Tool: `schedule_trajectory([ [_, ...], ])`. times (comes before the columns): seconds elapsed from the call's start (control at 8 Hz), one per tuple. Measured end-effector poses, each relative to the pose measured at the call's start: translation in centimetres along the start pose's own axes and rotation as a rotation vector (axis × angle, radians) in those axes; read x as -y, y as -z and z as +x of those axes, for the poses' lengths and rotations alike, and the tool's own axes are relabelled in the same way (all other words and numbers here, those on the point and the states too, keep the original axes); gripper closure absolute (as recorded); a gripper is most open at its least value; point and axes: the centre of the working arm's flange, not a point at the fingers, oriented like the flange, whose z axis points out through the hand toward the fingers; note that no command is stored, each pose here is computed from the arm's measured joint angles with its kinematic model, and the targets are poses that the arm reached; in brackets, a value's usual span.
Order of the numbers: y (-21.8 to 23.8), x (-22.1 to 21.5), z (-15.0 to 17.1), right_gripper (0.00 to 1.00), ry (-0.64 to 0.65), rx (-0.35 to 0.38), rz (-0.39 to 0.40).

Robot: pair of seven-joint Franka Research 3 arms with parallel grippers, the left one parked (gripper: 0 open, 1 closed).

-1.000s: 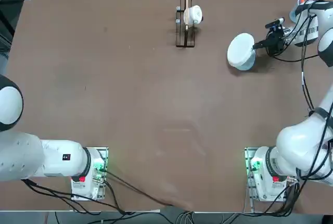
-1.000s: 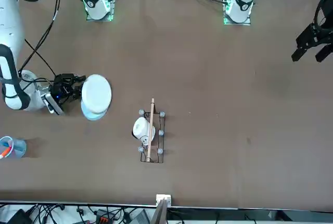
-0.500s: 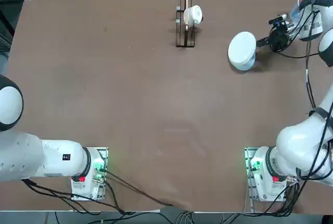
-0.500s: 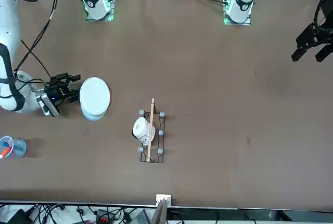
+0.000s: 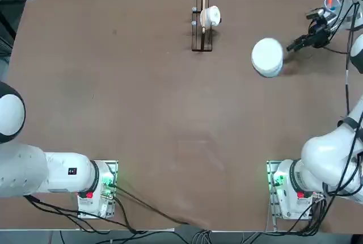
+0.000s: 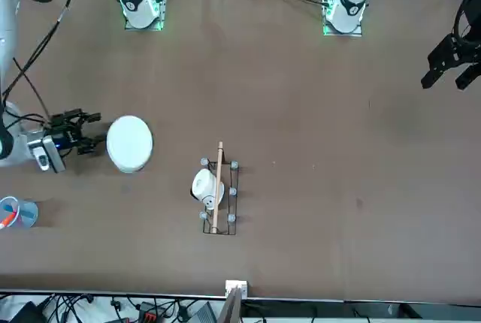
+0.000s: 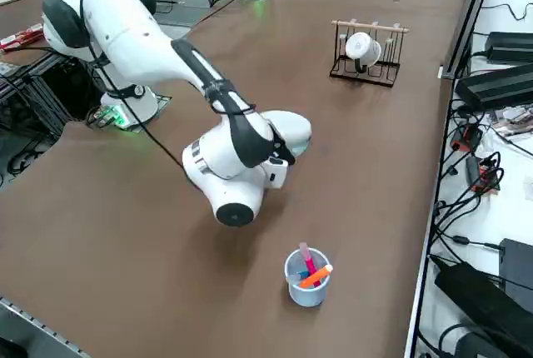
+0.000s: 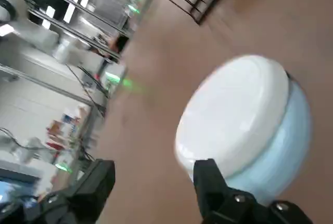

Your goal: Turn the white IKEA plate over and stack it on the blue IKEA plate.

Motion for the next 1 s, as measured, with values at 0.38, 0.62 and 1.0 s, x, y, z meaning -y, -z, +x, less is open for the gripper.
schedule_trajectory([
  [0.38, 4.7, -0.7, -0.4, 0.01, 0.004, 0.169, -0.229],
  [0.62, 9.7, 1.8, 3.8, 0.0, 0.009, 0.329, -0.411],
  [1.0, 11.6, 9.7, 13.9, 0.0, -0.26, 0.409, -0.677],
])
